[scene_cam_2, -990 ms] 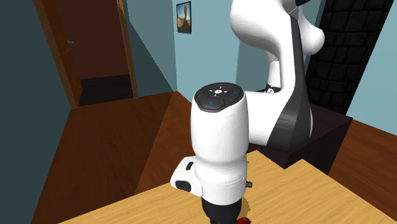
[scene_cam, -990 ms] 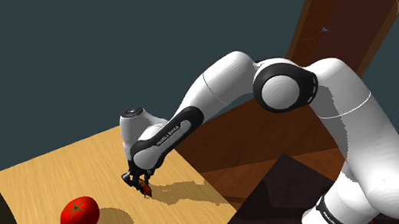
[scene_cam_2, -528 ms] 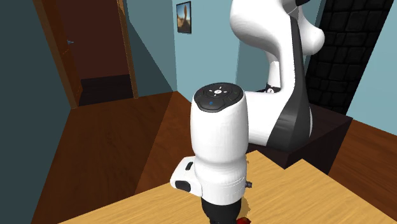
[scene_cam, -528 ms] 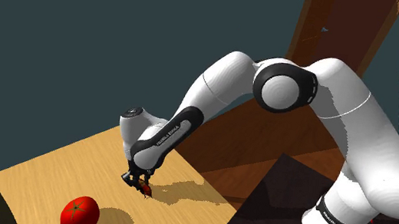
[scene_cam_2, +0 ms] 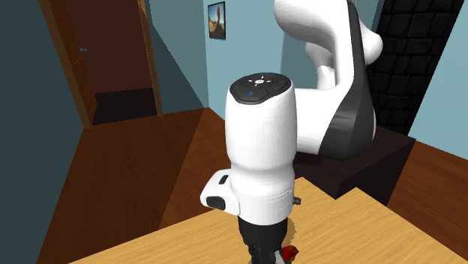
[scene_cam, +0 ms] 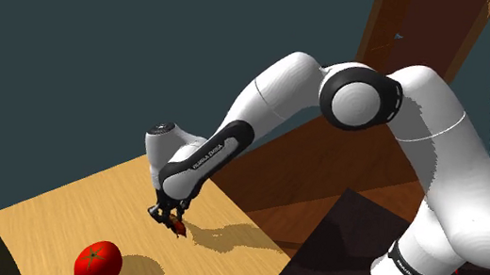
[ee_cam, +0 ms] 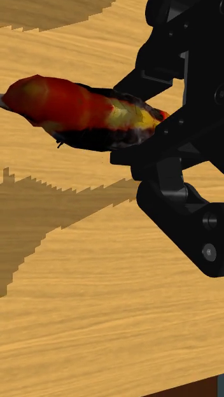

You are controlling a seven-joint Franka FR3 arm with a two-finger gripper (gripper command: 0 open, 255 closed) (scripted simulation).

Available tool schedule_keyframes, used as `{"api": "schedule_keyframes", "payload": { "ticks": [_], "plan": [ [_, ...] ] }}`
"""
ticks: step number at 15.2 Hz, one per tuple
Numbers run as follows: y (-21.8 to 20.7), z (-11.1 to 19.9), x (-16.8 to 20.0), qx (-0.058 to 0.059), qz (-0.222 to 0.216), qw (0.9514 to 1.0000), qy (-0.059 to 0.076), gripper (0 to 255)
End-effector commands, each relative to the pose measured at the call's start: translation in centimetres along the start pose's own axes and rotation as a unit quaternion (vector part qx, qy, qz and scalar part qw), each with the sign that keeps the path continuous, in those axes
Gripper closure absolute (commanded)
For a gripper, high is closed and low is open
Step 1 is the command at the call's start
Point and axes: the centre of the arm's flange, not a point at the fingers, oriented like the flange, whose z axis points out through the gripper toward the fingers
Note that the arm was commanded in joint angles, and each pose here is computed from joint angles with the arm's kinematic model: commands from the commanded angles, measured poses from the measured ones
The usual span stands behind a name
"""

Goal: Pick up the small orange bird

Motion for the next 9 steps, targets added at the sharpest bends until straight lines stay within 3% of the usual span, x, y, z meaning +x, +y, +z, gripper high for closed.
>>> {"api": "schedule_keyframes", "payload": {
  "ticks": [1, 9],
  "plan": [
    [-0.2, -1.1, 0.0, 0.0, 0.0, 1.0, 0.0, 255],
    [-0.4, -4.8, -0.2, 0.0, 0.0, 1.0, 0.0, 255]
  ]
}}
